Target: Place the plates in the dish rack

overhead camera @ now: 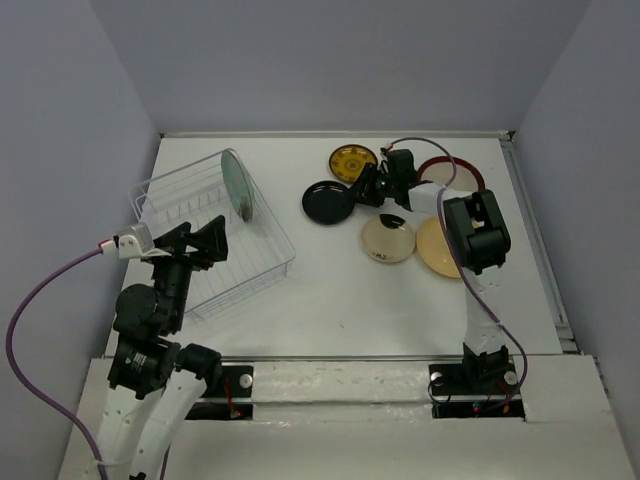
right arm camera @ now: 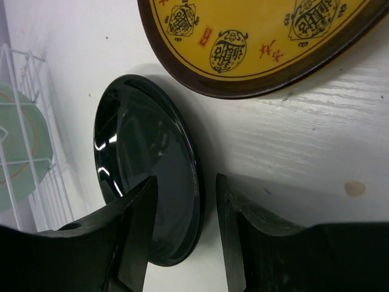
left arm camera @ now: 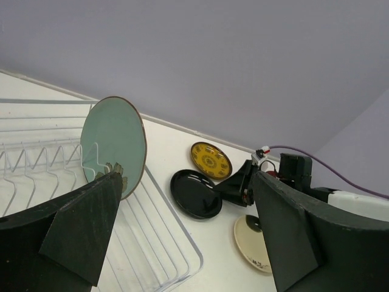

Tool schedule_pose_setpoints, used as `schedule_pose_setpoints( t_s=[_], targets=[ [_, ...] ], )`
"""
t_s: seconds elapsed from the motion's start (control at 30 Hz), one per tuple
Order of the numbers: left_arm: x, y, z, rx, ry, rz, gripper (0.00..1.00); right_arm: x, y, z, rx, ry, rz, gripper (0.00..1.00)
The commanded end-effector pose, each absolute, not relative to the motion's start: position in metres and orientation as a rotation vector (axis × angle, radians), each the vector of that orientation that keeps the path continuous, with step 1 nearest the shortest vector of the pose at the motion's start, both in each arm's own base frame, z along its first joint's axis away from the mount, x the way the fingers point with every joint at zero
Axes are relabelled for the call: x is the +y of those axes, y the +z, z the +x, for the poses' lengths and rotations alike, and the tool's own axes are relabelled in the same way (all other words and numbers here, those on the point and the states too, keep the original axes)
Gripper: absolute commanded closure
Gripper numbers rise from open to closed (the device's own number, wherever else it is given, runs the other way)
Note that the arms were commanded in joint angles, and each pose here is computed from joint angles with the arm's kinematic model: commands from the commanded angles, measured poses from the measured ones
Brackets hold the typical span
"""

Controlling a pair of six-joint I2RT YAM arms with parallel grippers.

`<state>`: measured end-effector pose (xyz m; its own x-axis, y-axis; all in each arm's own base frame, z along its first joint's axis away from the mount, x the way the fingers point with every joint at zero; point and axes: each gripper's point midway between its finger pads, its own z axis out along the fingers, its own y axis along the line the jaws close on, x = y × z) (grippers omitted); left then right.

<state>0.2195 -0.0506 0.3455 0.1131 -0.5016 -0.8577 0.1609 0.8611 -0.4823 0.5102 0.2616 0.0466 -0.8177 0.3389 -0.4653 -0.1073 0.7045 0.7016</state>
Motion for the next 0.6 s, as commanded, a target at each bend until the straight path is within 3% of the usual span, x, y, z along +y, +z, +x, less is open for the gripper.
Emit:
schedule_pose_setpoints(
  t_s=[0.0,0.27,0.33,0.37,0.57],
  targets=[
    [-0.053,0.353,0.223,1.345,-0.498,-0.273,0.01,0.276,0.048,0.516,2.315,1.108,0.186,0.53],
    [-0.051,0.352,0.224,1.344,-0.492,-0.276,0.01,0.274,0.038,0.513,2.342,1.144,0.237,0.73],
    [-0.051,0.352,0.224,1.344,-0.492,-0.276,0.01,0.273,0.04,0.509,2.345,1.141,0.233,0.82],
    [-0.051,0.352,0.224,1.344,-0.492,-0.276,0.01,0.273,0.042,0.508,2.34,1.142,0.231,0.93],
    [-0.051,0.353,0.224,1.341,-0.493,-0.281,0.01,0.26,0.105,0.497,2.218,1.096,0.217,0.93]
  ],
)
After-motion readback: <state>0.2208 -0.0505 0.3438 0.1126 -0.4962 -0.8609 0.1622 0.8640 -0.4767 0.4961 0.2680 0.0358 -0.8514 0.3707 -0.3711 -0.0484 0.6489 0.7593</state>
